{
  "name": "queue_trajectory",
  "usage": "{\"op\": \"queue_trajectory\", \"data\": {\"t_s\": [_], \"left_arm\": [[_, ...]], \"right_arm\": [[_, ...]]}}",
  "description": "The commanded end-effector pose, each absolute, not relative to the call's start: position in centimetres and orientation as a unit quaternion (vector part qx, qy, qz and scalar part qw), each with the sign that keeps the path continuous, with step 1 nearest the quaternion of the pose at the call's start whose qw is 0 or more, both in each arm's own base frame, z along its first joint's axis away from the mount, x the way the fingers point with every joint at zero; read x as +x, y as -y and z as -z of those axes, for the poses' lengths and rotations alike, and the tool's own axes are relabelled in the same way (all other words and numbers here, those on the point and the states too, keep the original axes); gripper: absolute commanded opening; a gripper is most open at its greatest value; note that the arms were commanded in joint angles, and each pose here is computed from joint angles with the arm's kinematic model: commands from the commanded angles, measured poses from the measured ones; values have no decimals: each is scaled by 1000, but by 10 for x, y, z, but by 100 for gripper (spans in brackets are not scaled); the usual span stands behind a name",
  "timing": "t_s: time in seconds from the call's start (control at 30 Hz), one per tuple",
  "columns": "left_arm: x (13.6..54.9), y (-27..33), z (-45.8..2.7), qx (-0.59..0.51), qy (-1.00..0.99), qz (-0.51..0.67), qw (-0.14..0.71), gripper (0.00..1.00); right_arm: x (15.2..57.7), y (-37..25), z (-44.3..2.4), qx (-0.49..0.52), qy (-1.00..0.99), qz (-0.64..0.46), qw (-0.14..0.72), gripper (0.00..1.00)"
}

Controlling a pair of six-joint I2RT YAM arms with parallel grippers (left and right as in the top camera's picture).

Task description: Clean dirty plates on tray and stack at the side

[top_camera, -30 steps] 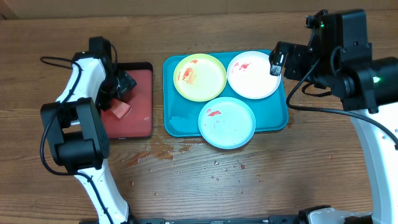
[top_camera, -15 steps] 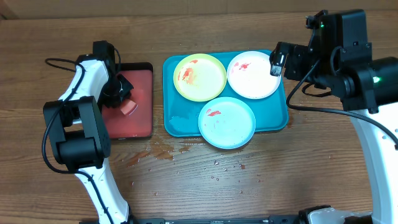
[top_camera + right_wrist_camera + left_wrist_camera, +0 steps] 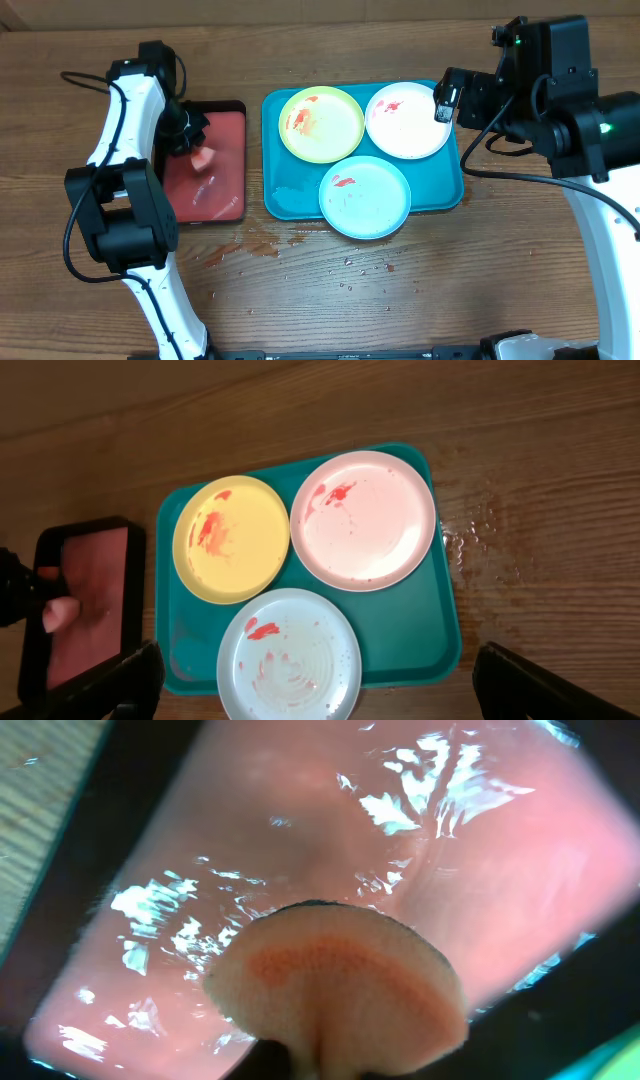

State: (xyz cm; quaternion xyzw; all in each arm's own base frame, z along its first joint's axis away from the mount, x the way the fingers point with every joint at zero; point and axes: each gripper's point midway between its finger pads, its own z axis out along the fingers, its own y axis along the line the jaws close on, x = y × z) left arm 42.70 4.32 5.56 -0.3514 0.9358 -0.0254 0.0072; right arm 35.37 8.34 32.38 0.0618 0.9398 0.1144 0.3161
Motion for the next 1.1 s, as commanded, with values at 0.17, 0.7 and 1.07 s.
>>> {"op": "queue_trajectory", "data": {"t_s": [0.17, 0.7, 1.07], "left_arm": [[438, -27, -57, -291, -954, 68, 16, 4], [461, -1, -52, -231, -939, 251, 46, 13], [434, -10, -23, -242, -939, 244, 10, 100]], "right_arm": [[353, -81, -326, 63, -940, -111, 318, 100], [344, -79, -319, 62, -947, -103, 297, 100], [344, -79, -319, 51, -948, -99, 298, 100]]}}
